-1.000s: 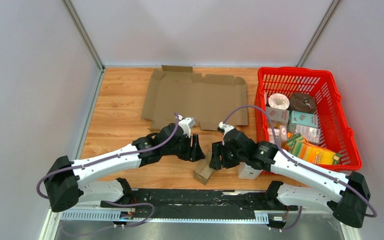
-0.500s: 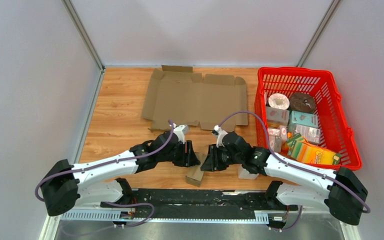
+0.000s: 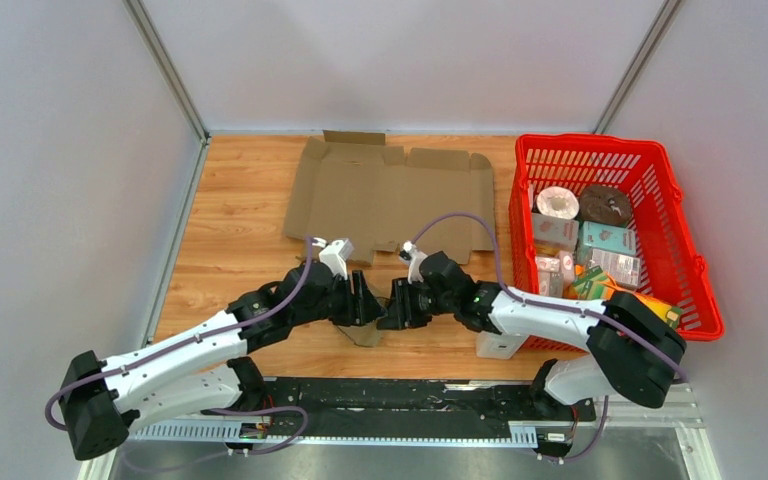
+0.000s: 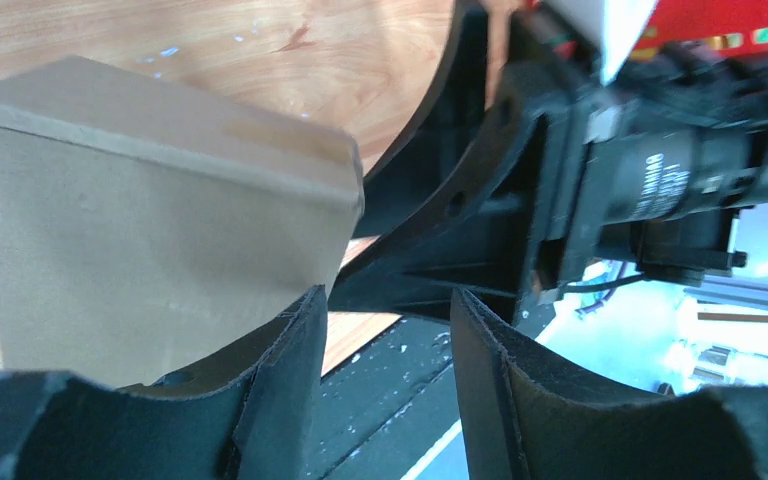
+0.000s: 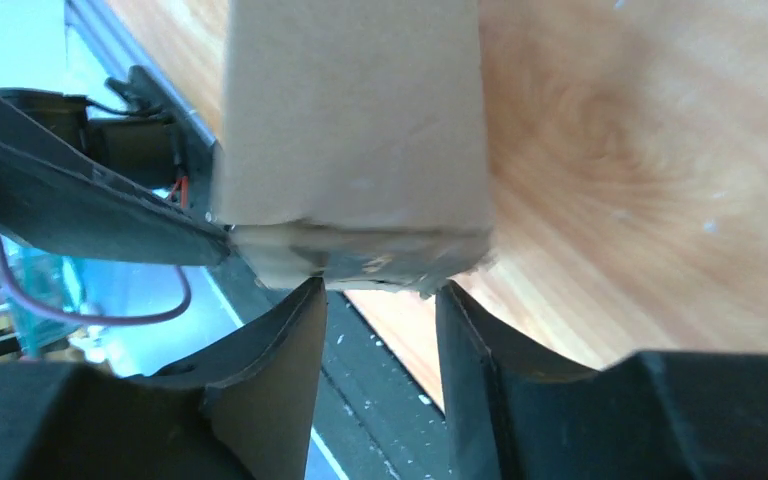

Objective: Fold the paper box

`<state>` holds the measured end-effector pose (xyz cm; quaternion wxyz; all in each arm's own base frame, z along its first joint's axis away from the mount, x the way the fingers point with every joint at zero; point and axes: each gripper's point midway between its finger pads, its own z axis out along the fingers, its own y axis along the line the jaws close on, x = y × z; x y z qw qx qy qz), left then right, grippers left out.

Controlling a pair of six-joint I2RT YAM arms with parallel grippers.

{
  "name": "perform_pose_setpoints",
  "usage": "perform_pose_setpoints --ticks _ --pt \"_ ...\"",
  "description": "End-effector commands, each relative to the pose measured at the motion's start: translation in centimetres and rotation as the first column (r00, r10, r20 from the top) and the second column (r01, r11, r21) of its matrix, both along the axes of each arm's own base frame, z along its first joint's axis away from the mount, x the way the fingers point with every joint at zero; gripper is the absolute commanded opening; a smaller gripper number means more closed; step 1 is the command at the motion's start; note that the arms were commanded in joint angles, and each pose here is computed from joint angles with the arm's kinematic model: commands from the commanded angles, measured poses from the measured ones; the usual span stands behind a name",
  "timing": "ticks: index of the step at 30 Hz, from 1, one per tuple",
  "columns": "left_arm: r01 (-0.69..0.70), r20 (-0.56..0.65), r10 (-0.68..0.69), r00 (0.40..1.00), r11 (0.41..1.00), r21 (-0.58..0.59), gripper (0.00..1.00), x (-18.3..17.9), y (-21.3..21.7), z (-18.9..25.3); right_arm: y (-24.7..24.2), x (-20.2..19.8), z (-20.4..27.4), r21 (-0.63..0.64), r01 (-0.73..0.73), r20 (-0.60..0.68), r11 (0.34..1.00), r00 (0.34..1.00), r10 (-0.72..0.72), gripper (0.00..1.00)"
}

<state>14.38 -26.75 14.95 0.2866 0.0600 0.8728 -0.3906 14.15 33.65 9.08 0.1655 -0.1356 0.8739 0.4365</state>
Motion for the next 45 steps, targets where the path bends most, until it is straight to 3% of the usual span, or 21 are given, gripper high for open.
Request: perform_pose_setpoints --ticks 1,5,8,10,13,18,20,21,25,29,33,40,42,45 --pt "0.001 0.030 -0.002 1.000 0.999 0.034 0.58 0.6 0.4 0.9 -2.2 2.2 -0.9 -0.216 -0.002 0.116 0.976 0.993 0.028 0.54" --pt "-0.021 0.126 0.003 0.992 0.990 0.143 0.62 1.4 2.5 2.9 -6.6 1.8 -2.7 -0.369 0.051 0.117 0.928 0.993 -0.008 0.68" --pt "0.025 0.090 -0.060 0.994 0.938 0.347 0.59 1.7 3.5 1.9 -10.8 2.1 -2.0 -0.521 0.147 0.156 0.841 0.985 -0.076 0.71" --pt "0.044 0.080 -0.098 0.992 0.862 0.505 0.57 1.9 3.6 0.8 -11.5 2.4 0.1 -0.507 0.181 0.210 0.842 0.974 -0.083 0.72" --pt "0.034 0.074 -0.104 0.992 0.777 0.629 0.56 2.6 2.6 -0.6 -12.3 3.1 4.6 -0.444 0.246 0.305 0.862 0.946 -0.113 0.75" --pt "-0.014 0.074 -0.062 0.995 0.670 0.742 0.53 4.3 0.5 -2.2 -14.3 4.1 10.9 -0.329 0.362 0.464 0.872 0.866 -0.185 0.80" --pt "0.007 0.040 -0.066 0.997 0.598 0.802 0.54 4.2 -0.2 -4.1 -14.6 4.3 11.8 -0.319 0.367 0.497 0.874 0.850 -0.176 0.81" --pt "-0.001 0.044 -0.057 0.997 0.603 0.798 0.54 4.7 -1.3 -3.7 -14.6 4.4 12.1 -0.316 0.365 0.502 0.876 0.848 -0.171 0.81" --pt "-0.031 0.054 -0.031 0.998 0.504 0.863 0.55 5.6 -1.2 -5.9 -14.3 4.3 12.4 -0.307 0.343 0.507 0.888 0.848 -0.153 0.81" --pt "-0.009 0.016 -0.010 1.000 0.496 0.868 0.56 5.5 -0.9 -8.0 -13.7 4.0 12.8 -0.267 0.317 0.514 0.910 0.846 -0.144 0.81" --pt "-0.048 0.022 0.064 0.998 0.440 0.897 0.56 5.3 1.9 -8.9 -13.5 3.7 12.6 -0.261 0.292 0.511 0.920 0.851 -0.125 0.81" --pt "-0.132 0.021 0.252 0.967 0.430 0.893 0.54 4.9 9.1 -9.6 -12.8 3.1 11.9 -0.250 0.240 0.496 0.938 0.864 -0.089 0.81" --pt "-0.170 0.015 0.340 0.940 0.430 0.887 0.46 5.0 12.0 -9.8 -12.7 2.9 11.9 -0.246 0.231 0.496 0.941 0.864 -0.083 0.81" --pt "-0.235 -0.015 0.468 0.884 0.470 0.851 0.43 5.6 14.9 -9.9 -12.6 2.8 11.9 -0.245 0.215 0.496 0.945 0.866 -0.069 0.81"
